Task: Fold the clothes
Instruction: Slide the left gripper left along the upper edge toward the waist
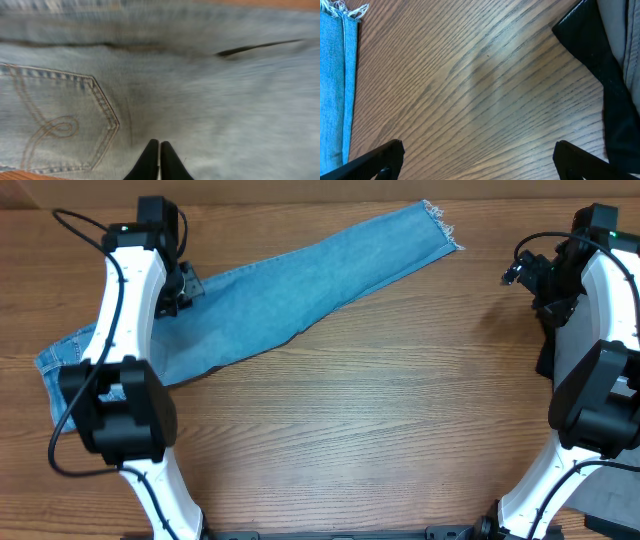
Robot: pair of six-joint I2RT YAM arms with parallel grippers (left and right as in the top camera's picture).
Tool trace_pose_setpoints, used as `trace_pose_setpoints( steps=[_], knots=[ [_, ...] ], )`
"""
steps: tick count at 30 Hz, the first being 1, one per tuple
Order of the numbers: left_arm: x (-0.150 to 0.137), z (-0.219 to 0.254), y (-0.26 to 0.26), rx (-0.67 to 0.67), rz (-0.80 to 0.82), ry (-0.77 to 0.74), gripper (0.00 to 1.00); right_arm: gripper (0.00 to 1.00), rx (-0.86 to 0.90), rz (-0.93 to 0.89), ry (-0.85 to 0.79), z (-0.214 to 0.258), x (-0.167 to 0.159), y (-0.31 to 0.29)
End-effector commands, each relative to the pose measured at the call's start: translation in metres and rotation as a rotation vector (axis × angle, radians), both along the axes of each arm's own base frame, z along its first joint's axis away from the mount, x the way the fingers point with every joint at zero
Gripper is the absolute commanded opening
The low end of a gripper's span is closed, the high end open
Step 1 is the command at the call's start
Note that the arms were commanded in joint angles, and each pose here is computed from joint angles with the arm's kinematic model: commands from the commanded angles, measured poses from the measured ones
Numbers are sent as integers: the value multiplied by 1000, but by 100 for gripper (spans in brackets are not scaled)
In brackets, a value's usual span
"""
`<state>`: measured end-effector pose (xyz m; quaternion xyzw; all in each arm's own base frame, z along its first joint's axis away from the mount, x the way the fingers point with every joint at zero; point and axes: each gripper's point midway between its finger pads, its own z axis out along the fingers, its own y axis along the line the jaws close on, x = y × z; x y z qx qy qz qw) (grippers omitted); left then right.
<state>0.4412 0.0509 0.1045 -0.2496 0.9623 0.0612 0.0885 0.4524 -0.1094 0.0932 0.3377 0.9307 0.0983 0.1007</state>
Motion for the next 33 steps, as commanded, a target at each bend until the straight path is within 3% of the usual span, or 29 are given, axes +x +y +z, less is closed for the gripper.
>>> trace_pose_setpoints(
  steps=[1, 5, 7, 13, 21, 28, 29, 30, 31, 33],
  knots=[
    [-15, -50, 15, 3, 41, 147, 17, 100, -20, -6, -36, 15, 4, -3],
    [-24, -85, 23, -6, 61, 237, 13, 100, -20, -6, -36, 15, 4, -3],
    [-27, -97, 27, -10, 72, 264, 4, 100, -20, -6, -36, 15, 4, -3],
    [-20, -84, 23, -68, 54, 223, 4, 100, -20, -6, -36, 15, 4, -3],
    [4, 20, 7, -148, 41, -47, 5, 100, -20, -6, -36, 15, 4, -3],
    [-18, 89, 24, -30, 60, -155, 18, 100, -20, -6, -36, 15, 4, -3],
    [-23, 94, 23, -33, 60, -156, 23, 100, -20, -6, -36, 15, 4, -3],
    [-26, 97, 21, -42, 58, -154, 50, 100, -20, -6, -36, 15, 4, -3],
    [-30, 97, 18, -59, 55, -144, 100, 100, -20, -6, -36, 15, 4, -3],
    [-35, 96, 17, -63, 55, -122, 100, 100, -20, -6, -36, 15, 4, -3]
  ],
)
